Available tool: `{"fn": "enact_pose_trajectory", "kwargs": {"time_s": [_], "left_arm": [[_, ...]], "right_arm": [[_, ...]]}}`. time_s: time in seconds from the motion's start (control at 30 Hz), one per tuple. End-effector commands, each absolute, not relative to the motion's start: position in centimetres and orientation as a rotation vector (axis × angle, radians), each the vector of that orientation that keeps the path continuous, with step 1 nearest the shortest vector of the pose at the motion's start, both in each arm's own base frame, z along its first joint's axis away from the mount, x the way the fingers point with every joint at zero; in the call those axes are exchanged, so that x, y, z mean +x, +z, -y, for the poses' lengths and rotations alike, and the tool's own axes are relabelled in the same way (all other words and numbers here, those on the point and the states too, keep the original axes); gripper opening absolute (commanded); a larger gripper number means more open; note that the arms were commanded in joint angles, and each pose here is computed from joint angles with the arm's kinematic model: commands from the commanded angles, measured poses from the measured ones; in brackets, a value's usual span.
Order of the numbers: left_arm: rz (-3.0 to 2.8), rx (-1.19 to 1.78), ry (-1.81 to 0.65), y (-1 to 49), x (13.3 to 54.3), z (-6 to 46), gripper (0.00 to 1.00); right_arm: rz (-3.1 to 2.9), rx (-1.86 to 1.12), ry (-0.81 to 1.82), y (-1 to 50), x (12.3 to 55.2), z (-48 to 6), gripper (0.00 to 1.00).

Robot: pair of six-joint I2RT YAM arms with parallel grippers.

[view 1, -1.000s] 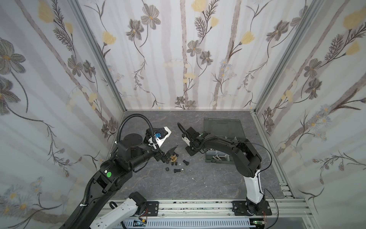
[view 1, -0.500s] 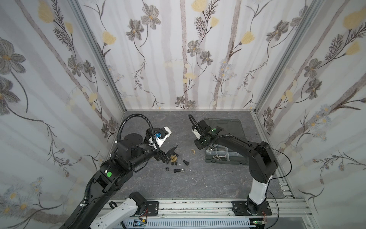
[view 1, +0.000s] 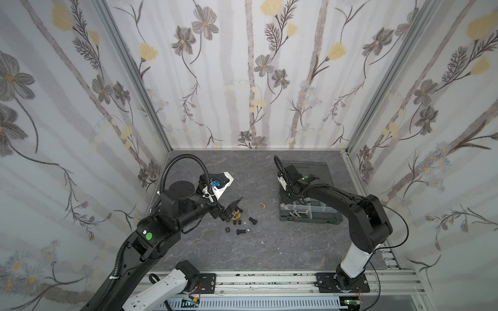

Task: Sort the screws and nuts into containers
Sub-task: Place the nut into the container.

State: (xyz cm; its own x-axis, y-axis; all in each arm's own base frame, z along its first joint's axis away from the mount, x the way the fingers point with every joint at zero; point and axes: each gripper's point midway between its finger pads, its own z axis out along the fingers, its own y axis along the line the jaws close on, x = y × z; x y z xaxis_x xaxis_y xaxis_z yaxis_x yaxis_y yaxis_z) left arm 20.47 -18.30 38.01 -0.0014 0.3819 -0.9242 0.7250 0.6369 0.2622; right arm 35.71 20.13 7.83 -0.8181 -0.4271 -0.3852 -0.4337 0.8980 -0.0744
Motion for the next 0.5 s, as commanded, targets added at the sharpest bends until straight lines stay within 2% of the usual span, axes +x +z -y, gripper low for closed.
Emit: {"fn": "enact_pose_trajectory", "kwargs": {"time_s": [0.0,0.2,0.4,0.47], "left_arm": [[-1.595,0.930,-0.350,38.7,20.4,18.4,1.00],[-1.592,0.928,-0.348,38.8,20.3,18.3,1.00],[-1.592,0.926,-0.345,38.7,20.4,18.2,1.00],[-1.595,0.926,-0.347,38.7,20.4,18.3,1.00]], "right_arm": [[-2.645,-0.637,0.007,7.5,36.4,-20.0,0.23],[-2.639,-0.631,0.016,7.6,37.0,-20.2,0.31],[-2.618,-0.651,0.058,8.7,37.1,-20.9,0.45],[-2.611,-0.658,0.065,9.2,37.1,-21.2,0.46]]}}
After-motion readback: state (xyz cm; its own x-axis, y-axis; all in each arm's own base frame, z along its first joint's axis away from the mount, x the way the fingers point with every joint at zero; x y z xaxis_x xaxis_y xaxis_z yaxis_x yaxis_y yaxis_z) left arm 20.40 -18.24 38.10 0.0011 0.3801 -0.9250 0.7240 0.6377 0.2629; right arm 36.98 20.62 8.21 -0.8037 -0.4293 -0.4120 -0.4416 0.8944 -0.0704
